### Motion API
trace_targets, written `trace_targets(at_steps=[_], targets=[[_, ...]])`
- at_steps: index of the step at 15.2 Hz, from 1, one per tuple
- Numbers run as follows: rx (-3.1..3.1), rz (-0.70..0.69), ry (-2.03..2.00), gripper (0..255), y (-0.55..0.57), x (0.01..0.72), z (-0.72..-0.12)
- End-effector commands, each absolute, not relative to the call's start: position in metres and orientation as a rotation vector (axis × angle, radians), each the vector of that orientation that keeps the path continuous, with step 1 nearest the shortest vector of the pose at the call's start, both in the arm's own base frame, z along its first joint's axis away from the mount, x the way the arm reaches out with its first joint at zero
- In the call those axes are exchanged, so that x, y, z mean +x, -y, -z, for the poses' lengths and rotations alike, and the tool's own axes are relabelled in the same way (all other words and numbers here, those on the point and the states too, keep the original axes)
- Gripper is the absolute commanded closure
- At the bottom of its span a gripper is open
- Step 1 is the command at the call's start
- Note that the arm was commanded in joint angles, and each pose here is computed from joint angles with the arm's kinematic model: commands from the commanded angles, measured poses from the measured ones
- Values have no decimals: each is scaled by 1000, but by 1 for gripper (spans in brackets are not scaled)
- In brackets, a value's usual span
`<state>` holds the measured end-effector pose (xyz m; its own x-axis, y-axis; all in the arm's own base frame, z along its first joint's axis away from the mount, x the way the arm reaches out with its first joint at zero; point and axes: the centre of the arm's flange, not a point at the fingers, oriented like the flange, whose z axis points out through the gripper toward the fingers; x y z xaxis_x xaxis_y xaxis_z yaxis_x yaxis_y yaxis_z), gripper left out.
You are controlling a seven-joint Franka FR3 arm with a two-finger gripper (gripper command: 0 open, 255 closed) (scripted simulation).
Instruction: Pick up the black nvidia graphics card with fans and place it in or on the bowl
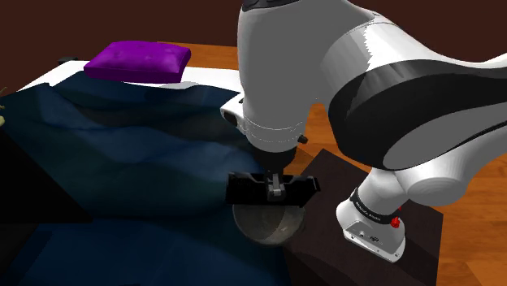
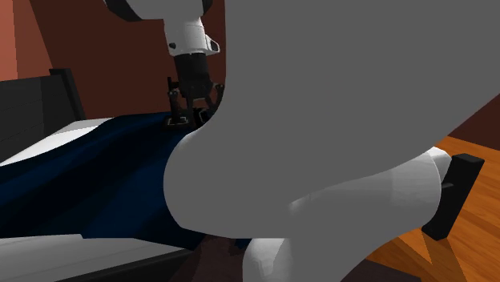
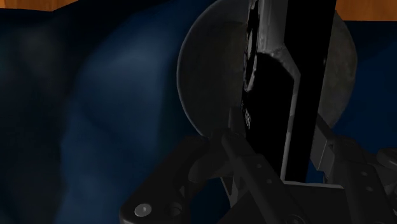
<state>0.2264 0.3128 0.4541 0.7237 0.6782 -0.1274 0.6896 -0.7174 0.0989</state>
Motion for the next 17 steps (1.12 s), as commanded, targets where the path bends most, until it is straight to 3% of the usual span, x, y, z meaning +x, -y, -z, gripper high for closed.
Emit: trace_targets(at_steps=[1, 12, 13, 17], targets=[[2786, 121, -1112, 255, -313, 227, -444], [2786, 121, -1112, 255, -313, 227, -423], [2786, 121, -1112, 0, -313, 227, -423], [2786, 121, -1112, 0, -313, 227, -423]])
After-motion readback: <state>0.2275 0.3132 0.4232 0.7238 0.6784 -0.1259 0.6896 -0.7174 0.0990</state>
